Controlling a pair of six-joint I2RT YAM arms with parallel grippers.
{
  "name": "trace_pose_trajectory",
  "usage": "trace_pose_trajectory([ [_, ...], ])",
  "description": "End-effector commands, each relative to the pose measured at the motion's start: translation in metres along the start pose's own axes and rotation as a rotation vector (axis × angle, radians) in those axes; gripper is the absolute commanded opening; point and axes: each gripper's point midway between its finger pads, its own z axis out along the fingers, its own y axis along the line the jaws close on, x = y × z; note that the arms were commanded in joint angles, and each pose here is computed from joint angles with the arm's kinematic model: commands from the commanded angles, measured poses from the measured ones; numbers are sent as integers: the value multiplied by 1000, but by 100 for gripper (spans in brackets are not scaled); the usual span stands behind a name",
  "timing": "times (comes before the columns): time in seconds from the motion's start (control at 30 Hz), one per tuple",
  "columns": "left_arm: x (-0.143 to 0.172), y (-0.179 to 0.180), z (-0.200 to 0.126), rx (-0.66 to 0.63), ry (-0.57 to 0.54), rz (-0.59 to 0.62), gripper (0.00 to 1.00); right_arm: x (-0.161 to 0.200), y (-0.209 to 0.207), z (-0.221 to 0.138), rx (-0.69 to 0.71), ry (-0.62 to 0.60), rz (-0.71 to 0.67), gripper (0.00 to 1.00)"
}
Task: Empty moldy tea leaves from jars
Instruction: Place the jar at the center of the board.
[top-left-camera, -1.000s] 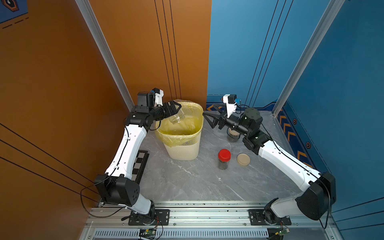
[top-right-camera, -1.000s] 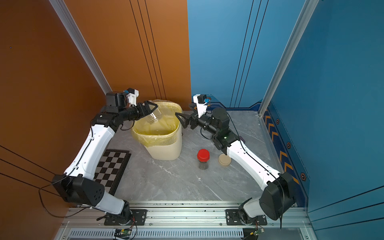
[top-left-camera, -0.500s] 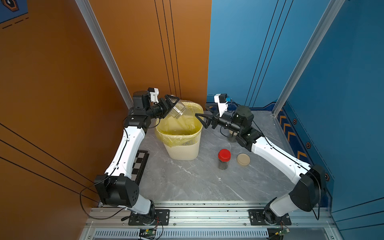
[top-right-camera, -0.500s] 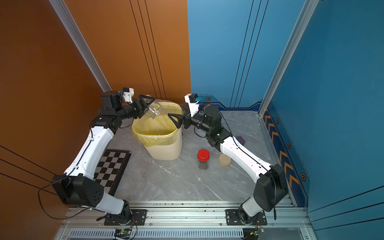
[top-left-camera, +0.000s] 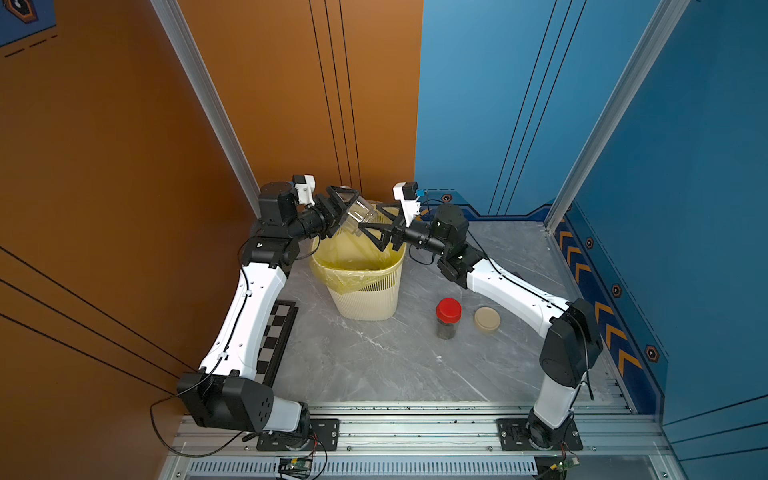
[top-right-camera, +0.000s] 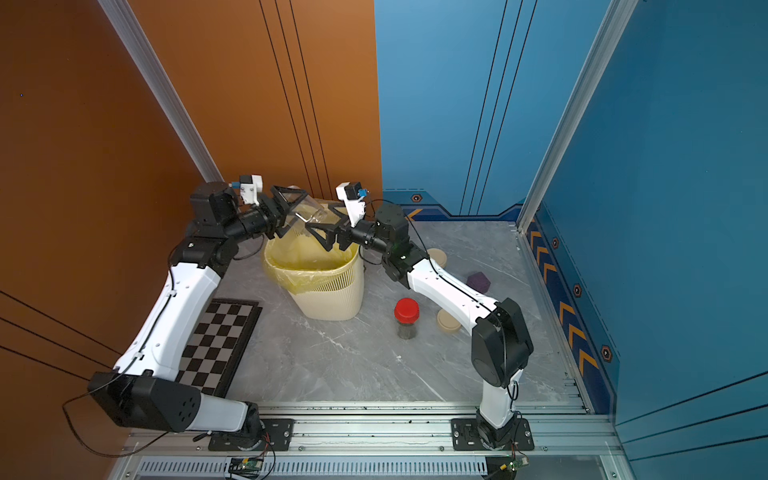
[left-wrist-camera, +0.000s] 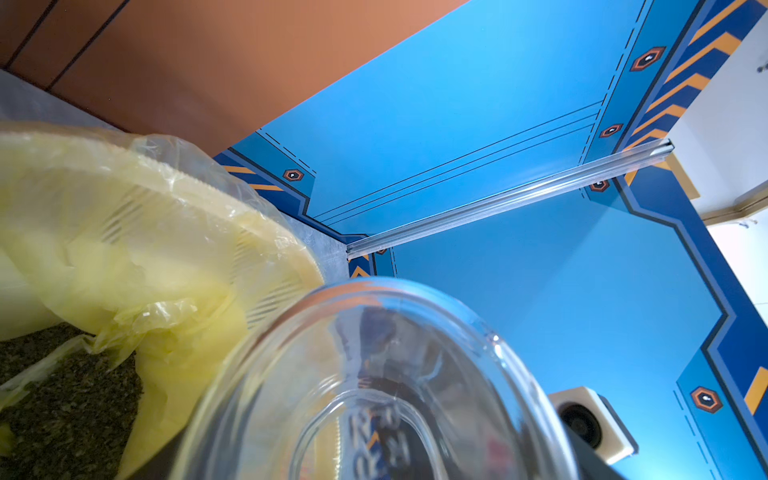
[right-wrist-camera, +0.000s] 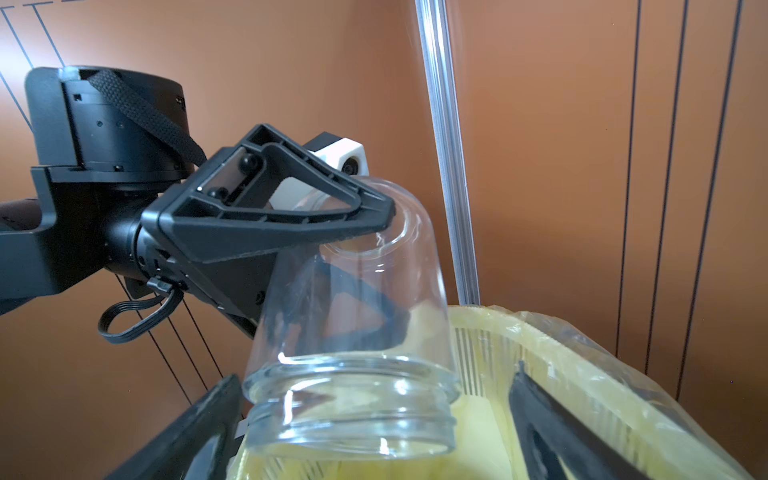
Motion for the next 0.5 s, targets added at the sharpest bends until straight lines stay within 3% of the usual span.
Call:
trace_pose_trajectory([
  [0.0, 1, -16, -6, 56, -20, -32, 28, -20, 5, 8, -22, -69, -27, 100],
  [0.17, 7, 6, 0, 15, -11, -143, 29, -9, 16, 19, -42, -53, -25, 100],
  [0.47, -4, -1, -1, 103, -64, -249, 29, 11, 15, 26, 14, 35, -105, 100],
])
